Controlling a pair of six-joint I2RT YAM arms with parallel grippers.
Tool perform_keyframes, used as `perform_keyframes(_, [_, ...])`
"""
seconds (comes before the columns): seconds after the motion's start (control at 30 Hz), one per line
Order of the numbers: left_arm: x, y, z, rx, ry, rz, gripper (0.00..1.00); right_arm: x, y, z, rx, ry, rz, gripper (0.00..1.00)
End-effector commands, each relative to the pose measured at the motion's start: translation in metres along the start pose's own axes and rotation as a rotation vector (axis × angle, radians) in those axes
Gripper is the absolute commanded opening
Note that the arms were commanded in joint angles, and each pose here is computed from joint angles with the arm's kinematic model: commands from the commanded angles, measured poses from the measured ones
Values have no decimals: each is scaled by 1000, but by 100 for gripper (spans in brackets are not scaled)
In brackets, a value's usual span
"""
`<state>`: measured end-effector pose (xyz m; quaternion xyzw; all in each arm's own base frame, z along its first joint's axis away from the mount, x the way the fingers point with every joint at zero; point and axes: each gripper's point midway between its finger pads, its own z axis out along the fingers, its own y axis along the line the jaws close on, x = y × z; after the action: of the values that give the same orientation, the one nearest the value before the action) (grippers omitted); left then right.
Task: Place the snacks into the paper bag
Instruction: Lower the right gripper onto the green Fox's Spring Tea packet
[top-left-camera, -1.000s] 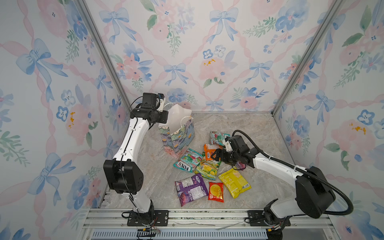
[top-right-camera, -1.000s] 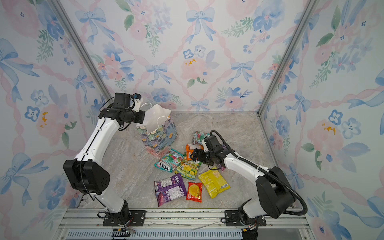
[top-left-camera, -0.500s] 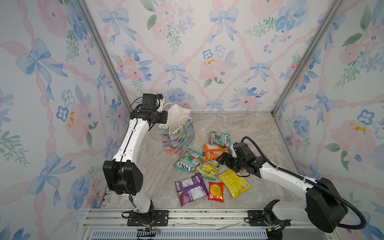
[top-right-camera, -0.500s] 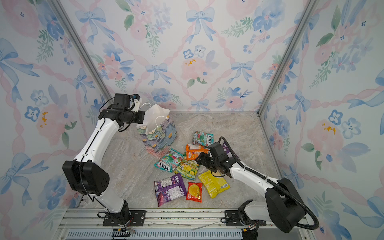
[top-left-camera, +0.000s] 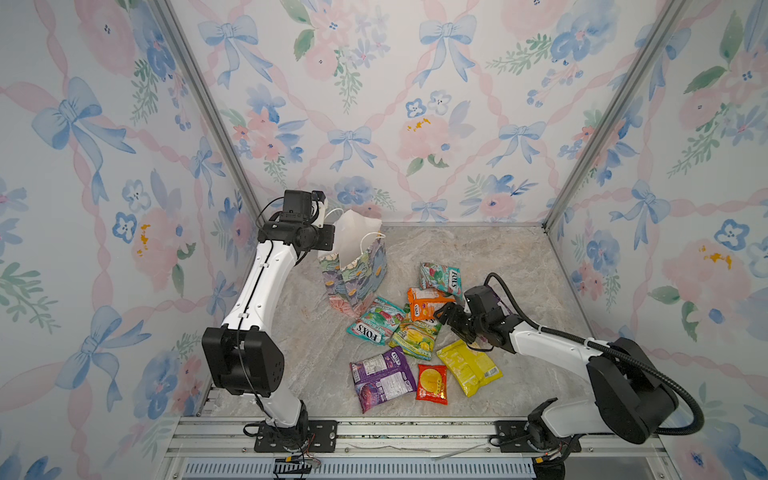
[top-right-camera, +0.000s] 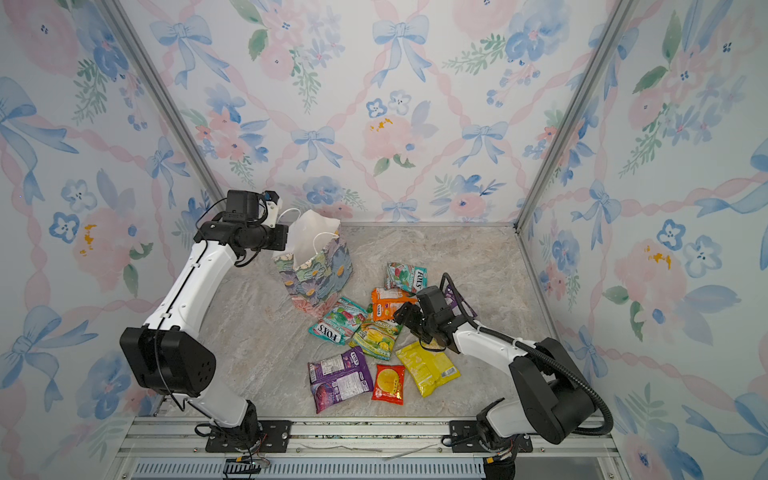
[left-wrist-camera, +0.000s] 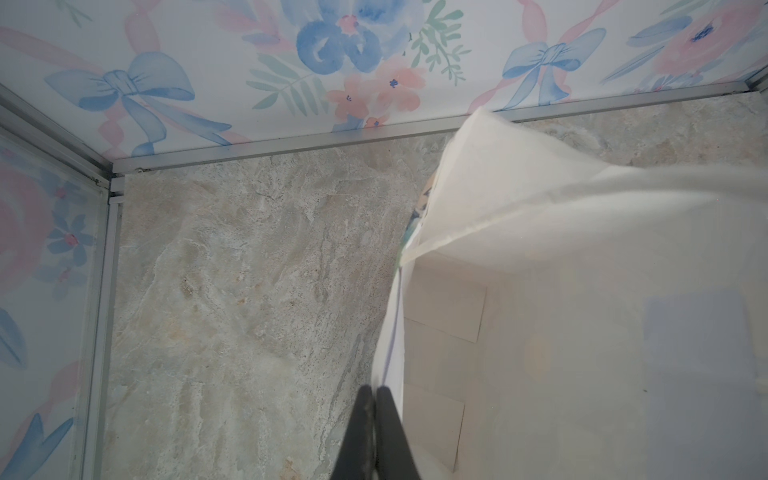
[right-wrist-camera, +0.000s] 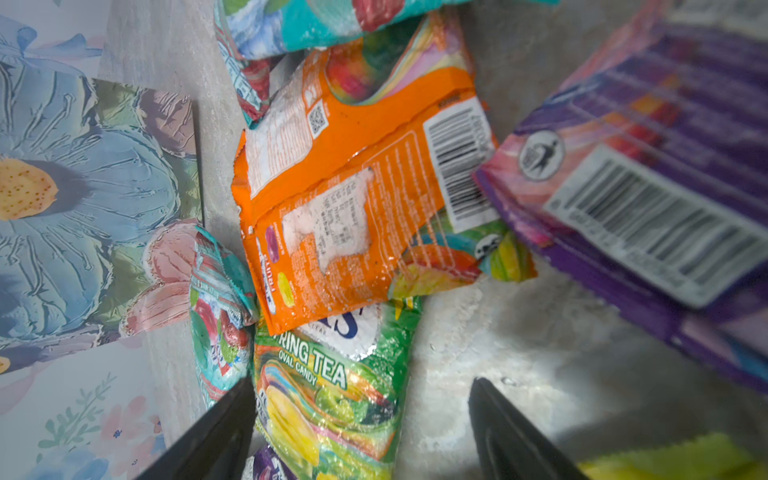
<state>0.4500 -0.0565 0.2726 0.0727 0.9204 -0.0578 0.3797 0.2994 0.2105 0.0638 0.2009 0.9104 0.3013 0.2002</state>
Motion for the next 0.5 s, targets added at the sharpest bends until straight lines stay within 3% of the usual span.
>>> perform_keyframes(0.0, [11, -2, -6, -3, 29, -11, 0, -12, -3, 9, 2, -41, 37, 83])
perform_keyframes(0.47, [15, -2, -5, 3, 34, -14, 0, -40, 2, 34, -60, -94, 84, 81])
